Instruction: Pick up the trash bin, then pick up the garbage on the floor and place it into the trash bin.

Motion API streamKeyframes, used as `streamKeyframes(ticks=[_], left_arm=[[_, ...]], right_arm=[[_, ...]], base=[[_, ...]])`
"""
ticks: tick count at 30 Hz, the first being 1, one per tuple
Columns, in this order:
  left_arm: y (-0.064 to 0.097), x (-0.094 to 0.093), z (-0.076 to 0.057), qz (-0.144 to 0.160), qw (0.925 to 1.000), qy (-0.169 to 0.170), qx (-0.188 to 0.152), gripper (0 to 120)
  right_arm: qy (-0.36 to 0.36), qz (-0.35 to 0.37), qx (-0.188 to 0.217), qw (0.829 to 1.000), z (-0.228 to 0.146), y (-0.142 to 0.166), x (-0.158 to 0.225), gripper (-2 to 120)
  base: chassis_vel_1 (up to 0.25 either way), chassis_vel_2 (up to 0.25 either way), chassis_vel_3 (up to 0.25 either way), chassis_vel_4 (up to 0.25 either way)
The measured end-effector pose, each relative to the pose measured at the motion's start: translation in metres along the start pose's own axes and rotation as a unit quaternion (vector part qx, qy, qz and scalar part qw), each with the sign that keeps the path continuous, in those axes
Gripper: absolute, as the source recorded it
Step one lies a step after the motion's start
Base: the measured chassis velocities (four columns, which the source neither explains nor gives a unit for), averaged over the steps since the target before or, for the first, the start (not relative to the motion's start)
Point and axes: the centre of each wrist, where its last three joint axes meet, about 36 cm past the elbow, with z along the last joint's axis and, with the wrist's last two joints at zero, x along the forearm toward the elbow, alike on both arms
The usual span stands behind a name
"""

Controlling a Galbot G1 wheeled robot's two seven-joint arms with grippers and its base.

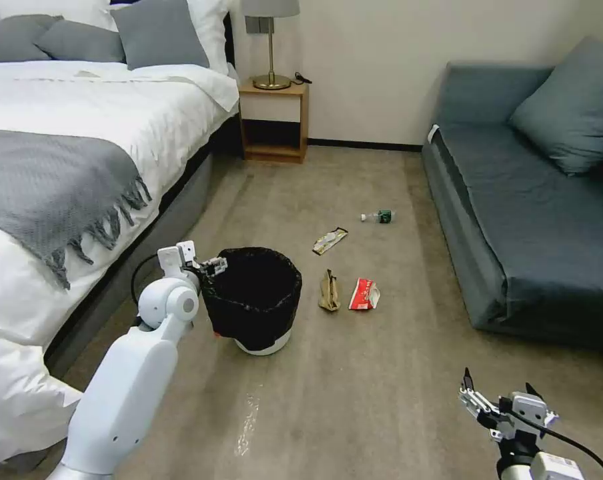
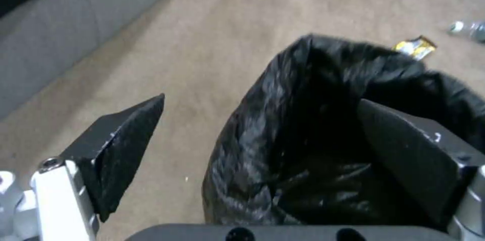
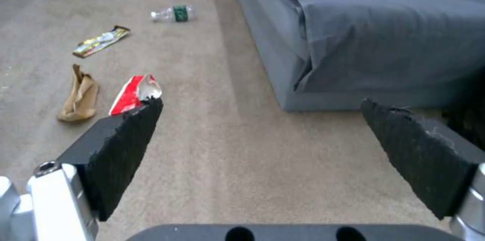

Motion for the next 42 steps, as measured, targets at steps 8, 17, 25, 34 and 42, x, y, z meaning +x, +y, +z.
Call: streamKeyframes(ticks=[8,17,25,34,42], left_arm=[[-0.001,-0.007,0.013,-0.008,0.9997,0.024,0.0,98],[-0.005,-0.02,0.036,-0.014,0.9986,0.051,0.002,98],[-0.004,-0.028,0.04,-0.02,0.9981,0.058,0.005,97],[-0.008,-0.036,0.024,-0.008,0.9968,0.077,0.021,97],[-0.016,-0.035,0.012,-0.017,0.9936,0.105,0.037,93]], right_arm=[[-0.001,0.006,0.007,1.0,0.002,-0.002,0.001,100],[0.0,0.009,0.008,1.0,0.007,-0.001,0.0,100],[0.001,0.009,0.009,1.0,0.011,0.0,0.001,100],[0.002,0.008,0.009,1.0,0.012,0.001,0.002,100],[0.003,0.005,0.01,1.0,0.011,0.003,0.007,100]], base=[[0.0,0.0,0.0,0.0],[0.0,0.0,0.0,0.0],[0.0,0.0,0.0,0.0],[0.0,0.0,0.0,0.0],[0.0,0.0,0.0,0.0]])
